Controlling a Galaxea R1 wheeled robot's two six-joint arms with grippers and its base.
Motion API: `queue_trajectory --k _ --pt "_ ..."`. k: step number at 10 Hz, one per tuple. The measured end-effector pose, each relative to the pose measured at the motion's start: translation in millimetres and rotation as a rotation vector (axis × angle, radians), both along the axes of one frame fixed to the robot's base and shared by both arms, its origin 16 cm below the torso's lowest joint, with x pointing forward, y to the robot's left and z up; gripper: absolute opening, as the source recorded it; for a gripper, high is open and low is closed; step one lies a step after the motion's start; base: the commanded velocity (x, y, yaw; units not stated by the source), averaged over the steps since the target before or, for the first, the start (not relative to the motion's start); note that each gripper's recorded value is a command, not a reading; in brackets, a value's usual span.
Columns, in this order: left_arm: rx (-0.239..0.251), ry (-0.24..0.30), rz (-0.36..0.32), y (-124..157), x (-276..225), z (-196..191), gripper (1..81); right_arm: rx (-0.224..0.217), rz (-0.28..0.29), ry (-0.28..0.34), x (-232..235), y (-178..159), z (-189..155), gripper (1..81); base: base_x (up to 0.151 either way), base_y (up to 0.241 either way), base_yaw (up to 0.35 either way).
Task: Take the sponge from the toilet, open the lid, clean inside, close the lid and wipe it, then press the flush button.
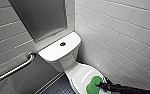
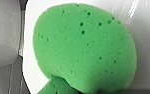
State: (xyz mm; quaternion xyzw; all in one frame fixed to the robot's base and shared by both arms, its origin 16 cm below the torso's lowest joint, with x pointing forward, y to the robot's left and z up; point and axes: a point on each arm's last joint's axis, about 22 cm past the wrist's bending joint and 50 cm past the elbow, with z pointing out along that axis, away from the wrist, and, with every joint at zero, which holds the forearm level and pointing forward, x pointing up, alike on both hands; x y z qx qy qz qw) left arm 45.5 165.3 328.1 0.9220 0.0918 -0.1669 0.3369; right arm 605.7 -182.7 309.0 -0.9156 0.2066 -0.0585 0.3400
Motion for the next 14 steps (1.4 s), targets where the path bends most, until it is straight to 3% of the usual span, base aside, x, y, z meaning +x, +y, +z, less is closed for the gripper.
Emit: queue_trajectory --k 3,7,11,12,14 --pt "-0.001 -0.001 0.000 0 0 0 81.1 -0.009 -0.035 0.036 -55 -48 6 1.0 0.000 0.000 0.000" --pt "0.000 -0.002 0.001 0 0 0 81.1 -0.072 -0.117 0.101 -149 -110 3 1.0 0.000 0.000 0.000" --pt "0.007 -0.019 0.013 6 5 -2 81.1 -0.135 -0.147 0.267 -290 -138 -12 1.0 0.000 0.000 0.000" --pt "0.007 -0.020 0.013 6 6 -2 81.1 -0.138 -0.152 0.288 -311 -140 -8 1.0 0.000 0.000 0.000" --pt "0.007 -0.021 0.013 6 6 -2 81.1 -0.109 -0.174 0.259 -304 -135 13 1.0 0.000 0.000 0.000"
